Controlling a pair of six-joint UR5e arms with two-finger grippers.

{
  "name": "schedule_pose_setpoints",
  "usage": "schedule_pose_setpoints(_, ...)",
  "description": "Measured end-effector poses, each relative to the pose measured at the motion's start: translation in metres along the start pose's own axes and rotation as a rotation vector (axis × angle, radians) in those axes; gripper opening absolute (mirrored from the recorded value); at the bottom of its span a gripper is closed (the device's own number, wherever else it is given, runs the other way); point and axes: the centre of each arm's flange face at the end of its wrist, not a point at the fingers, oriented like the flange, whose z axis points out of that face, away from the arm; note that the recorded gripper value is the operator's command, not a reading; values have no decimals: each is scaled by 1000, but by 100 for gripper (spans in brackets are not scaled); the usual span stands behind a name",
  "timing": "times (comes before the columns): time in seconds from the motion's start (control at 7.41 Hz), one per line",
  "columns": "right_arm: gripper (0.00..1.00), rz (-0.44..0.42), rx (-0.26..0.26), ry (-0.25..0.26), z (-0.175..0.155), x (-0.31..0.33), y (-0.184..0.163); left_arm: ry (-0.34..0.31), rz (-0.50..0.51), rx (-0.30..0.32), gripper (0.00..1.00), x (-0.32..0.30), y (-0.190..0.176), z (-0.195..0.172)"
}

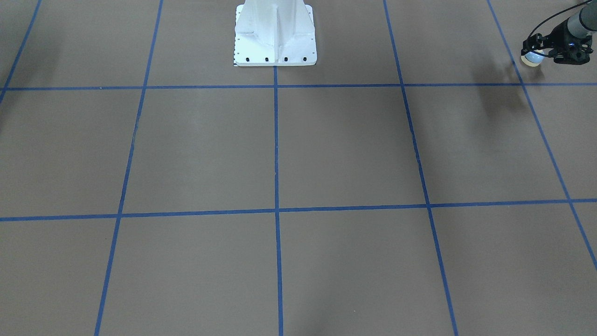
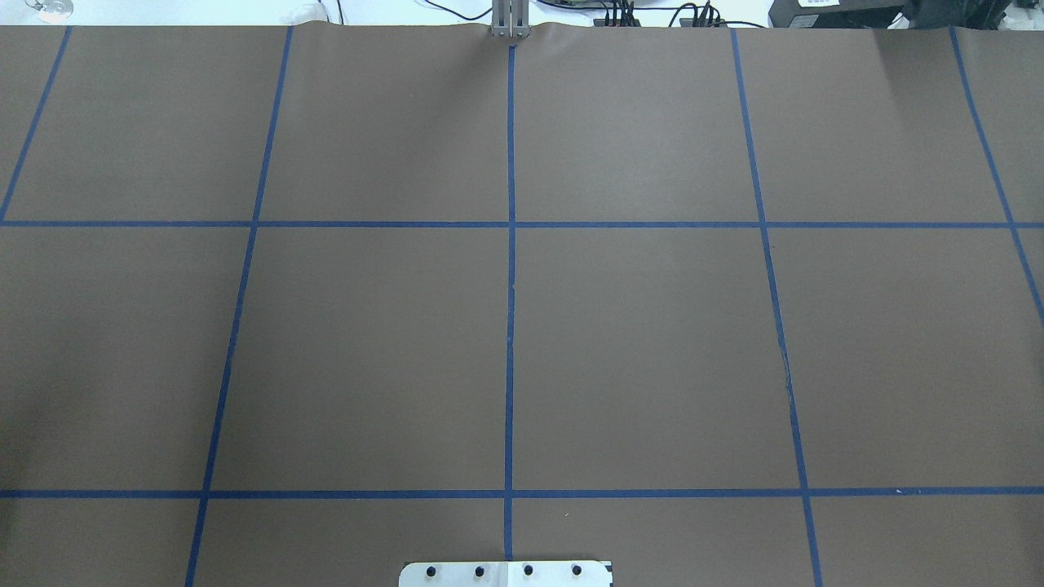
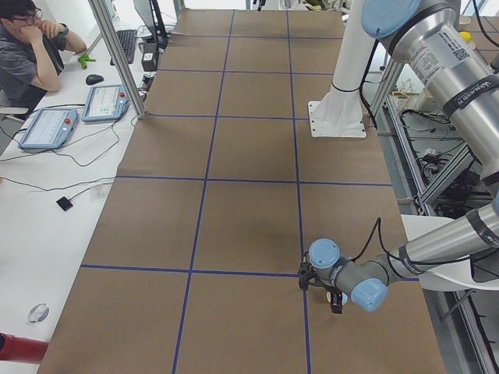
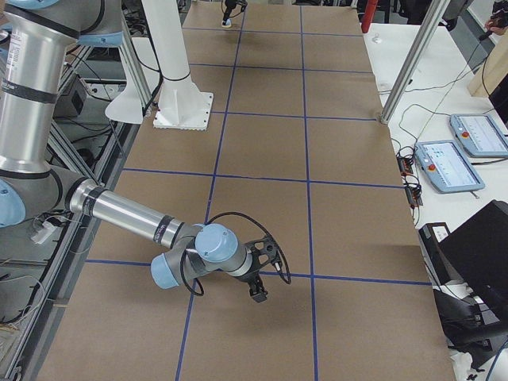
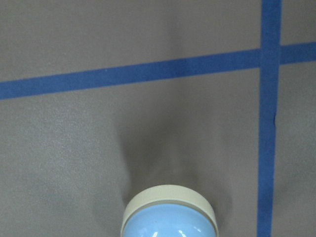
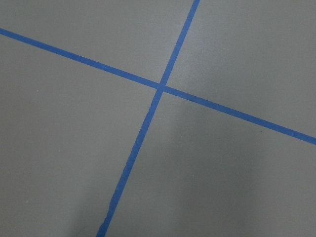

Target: Place and press bell with both arms

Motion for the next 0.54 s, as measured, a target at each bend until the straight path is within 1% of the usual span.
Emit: schedule_pose_setpoints(0.54, 100, 0, -1, -1, 0, 0, 9, -4, 17, -15, 99, 1, -4, 6)
